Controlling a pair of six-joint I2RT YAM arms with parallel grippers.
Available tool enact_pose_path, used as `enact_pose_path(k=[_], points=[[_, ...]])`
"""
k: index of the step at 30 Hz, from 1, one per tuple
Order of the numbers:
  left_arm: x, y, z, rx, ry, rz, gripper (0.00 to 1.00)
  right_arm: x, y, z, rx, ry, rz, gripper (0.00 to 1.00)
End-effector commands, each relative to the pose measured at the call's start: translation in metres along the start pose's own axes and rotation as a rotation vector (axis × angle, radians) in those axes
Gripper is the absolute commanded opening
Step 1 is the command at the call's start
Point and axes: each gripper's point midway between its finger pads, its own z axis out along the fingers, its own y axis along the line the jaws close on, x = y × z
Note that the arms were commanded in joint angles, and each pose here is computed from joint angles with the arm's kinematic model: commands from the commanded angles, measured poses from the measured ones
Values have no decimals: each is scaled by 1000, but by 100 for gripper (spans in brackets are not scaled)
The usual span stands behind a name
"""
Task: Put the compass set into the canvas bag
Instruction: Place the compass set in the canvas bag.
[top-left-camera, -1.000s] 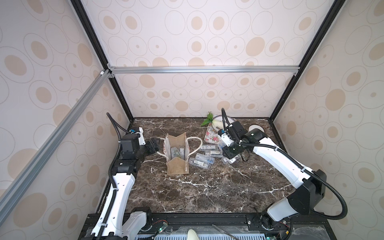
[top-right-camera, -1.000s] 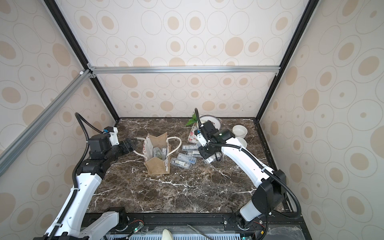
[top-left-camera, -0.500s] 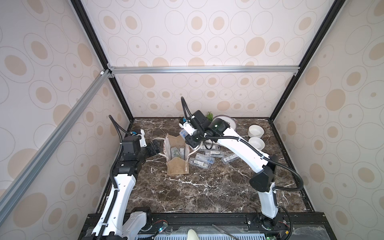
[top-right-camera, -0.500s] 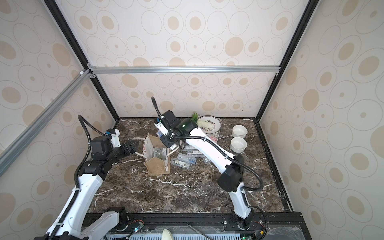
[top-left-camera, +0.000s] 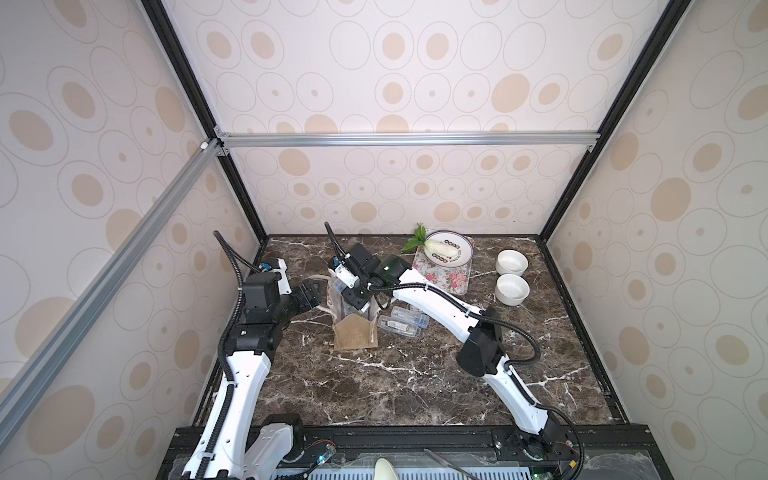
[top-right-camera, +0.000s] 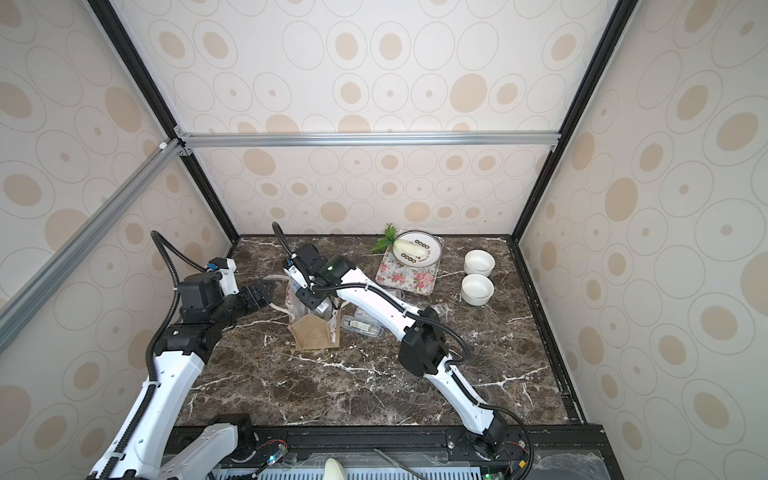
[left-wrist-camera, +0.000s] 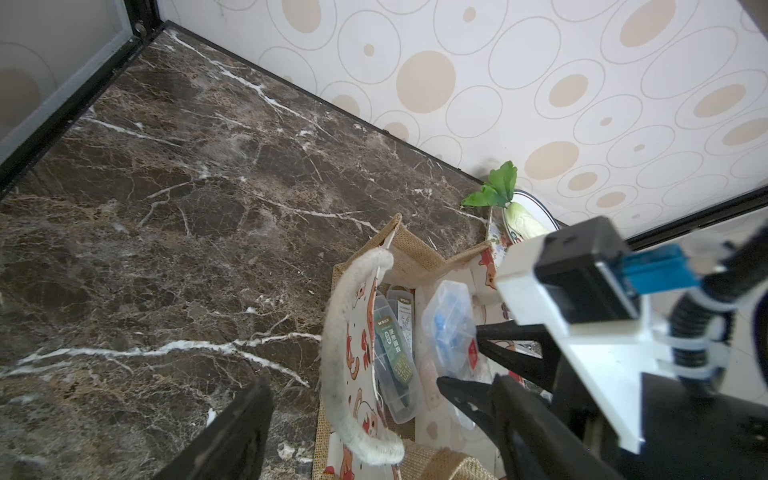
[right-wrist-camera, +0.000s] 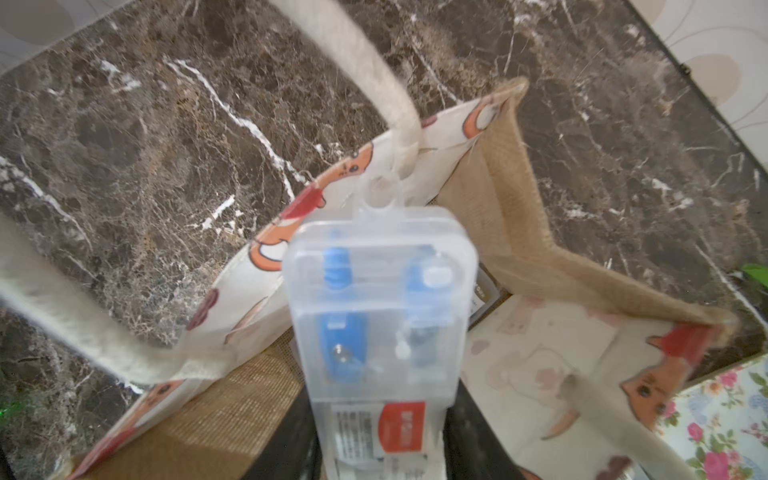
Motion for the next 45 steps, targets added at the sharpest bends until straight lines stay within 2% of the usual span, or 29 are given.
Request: enact_pose_path(k=[1, 11, 21, 27, 36, 41, 45], points=[[-5, -3, -6, -5, -11, 17, 83, 7, 5, 11, 4, 21, 18, 42], [0, 0, -3, -9, 0, 9, 83, 41, -2, 51, 52, 138, 68, 43], [0, 1, -4, -13, 0, 8, 83, 44, -7, 63, 84, 143, 97, 50], [0, 2, -3, -17, 3, 9, 83, 14, -5, 19, 67, 49, 91, 61], [-4, -2, -5, -7, -1, 15, 83, -24, 5, -76, -3, -120, 14, 64], [-7, -6, -7, 6, -9, 17, 83, -13, -5, -119, 52, -116, -68, 63], [-7, -7, -8, 12, -10, 21, 83, 19, -20, -148, 89, -82, -74, 63]])
